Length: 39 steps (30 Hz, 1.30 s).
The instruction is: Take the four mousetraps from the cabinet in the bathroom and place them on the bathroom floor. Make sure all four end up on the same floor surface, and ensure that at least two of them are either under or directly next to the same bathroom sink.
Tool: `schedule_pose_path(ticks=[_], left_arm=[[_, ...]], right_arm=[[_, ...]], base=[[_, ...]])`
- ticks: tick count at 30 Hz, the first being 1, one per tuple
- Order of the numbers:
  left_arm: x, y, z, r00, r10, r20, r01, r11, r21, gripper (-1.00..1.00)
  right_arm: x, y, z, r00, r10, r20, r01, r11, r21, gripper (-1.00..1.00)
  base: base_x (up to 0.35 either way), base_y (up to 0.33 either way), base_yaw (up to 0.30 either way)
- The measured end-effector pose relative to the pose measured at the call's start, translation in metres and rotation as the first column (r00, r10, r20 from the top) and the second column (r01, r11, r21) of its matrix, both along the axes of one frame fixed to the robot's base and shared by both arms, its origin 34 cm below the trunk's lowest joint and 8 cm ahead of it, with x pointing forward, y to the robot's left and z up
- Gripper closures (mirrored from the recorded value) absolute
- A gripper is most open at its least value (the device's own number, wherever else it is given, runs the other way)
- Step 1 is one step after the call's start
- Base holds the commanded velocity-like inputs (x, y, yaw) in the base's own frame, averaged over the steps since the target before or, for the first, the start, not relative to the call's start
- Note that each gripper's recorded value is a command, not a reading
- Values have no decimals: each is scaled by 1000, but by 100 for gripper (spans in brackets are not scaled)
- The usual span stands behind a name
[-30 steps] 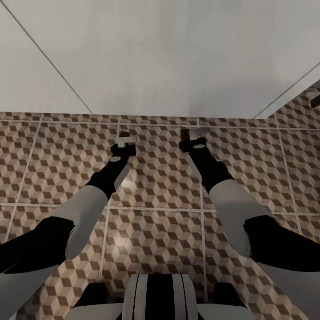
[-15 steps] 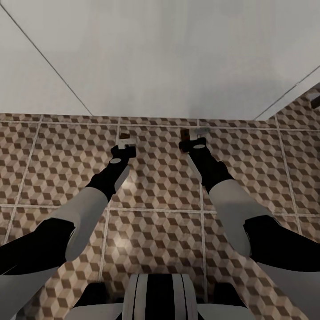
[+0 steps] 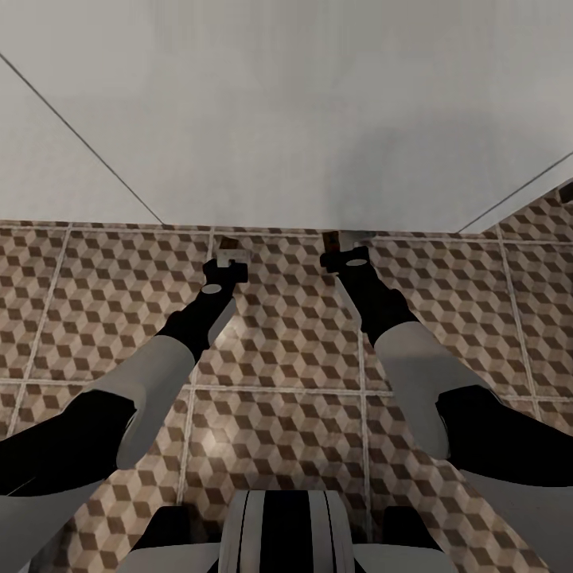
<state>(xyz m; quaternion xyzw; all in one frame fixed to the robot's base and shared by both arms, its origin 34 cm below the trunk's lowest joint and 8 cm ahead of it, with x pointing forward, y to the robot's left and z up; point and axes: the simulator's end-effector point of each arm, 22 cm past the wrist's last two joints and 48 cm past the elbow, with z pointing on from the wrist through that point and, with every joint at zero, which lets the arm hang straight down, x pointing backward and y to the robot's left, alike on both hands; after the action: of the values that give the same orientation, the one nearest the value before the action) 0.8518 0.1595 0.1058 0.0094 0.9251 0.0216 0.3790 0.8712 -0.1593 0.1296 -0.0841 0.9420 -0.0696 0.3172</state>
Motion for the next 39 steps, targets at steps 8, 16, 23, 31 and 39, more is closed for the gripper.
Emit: schedule_pose_path(ticks=[8,16,23,31,39], left_arm=[[1,1,1,1000,-1,3,1,1000,2,100],[8,-1,8,1000,1,26,-1,1000,-4,100],[8,-1,9,1000,1,29,-1,1000,-3,100],[8,-1,8,1000,1,28,-1,1000,-4,100],[-1,0,-1,1000,-1,1,1,1000,0,100]], right_arm=[[1,1,0,1000,2,3,-2,1000,2,100],[-28,10,-31,997,38,-65,-36,999,33,100],[-38,13,-42,997,49,-67,-46,998,47,100],[-41,13,-45,996,51,-71,-48,998,48,100],[-31,16,-38,999,51,-17,-50,997,60,100]], base=[[1,0,0],[0,0,0],[0,0,0],[0,0,0],[0,0,0]])
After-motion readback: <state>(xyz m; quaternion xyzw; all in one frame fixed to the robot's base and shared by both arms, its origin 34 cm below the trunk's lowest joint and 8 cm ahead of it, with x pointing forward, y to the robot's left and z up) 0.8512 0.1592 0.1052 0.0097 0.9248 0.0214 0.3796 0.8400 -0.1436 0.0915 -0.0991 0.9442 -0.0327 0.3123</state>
